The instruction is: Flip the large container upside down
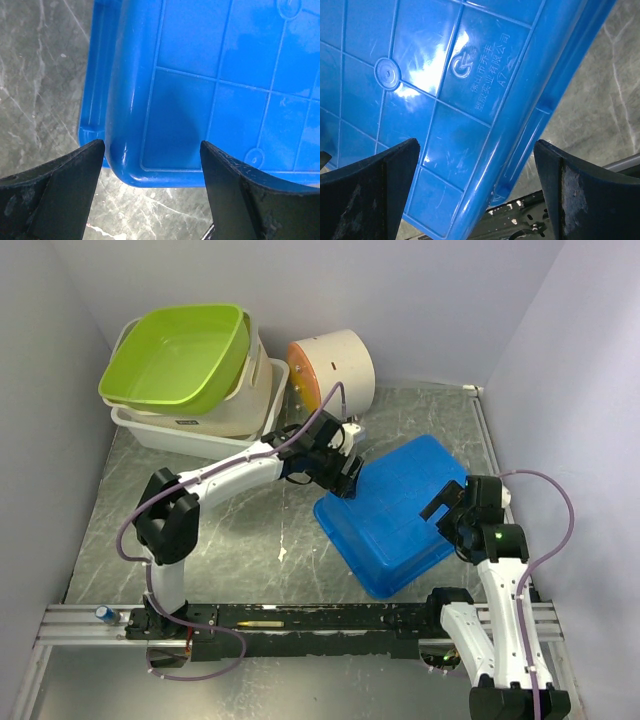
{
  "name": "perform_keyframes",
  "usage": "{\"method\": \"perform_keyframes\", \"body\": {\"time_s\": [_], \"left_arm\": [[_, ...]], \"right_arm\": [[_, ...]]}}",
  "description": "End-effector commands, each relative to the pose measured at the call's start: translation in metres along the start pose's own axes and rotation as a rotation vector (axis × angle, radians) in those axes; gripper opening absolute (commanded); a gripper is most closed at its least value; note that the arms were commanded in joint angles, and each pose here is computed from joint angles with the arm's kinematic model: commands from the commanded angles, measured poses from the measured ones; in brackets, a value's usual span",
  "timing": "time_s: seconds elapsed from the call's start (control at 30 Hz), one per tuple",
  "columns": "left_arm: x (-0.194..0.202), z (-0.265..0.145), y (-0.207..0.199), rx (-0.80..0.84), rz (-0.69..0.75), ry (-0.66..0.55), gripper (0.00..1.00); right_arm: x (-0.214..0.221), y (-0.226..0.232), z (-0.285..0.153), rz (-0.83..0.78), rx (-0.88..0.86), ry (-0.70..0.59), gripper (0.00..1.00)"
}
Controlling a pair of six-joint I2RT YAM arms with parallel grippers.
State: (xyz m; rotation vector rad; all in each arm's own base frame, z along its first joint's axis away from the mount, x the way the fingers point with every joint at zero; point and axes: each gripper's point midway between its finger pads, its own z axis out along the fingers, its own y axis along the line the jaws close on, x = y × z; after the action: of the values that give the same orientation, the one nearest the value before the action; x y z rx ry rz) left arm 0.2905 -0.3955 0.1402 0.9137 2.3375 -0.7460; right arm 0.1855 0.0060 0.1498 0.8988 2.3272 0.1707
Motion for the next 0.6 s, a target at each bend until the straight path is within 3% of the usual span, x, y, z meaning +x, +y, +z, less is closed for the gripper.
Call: {"method": "perform_keyframes", "body": {"time_s": [0.0, 0.2, 0.57], "left_arm": [[0.007, 0.002, -0.012, 0.094, 0.005, 0.037, 0.88], [0.025, 0.001, -0.036, 0.246, -0.032, 0.081, 0.87], [0.028, 0.008, -0.105, 0.457, -0.099, 0.056, 0.86]], "right_arm": [[0.002, 0.009, 0.006, 0.021, -0.054, 0.0, 1.0], [-0.018, 0.036, 0.023, -0.003, -0.165, -0.06, 1.0], [-0.12, 0.092, 0.066, -0.03, -0.198, -0.153, 1.0]]}}
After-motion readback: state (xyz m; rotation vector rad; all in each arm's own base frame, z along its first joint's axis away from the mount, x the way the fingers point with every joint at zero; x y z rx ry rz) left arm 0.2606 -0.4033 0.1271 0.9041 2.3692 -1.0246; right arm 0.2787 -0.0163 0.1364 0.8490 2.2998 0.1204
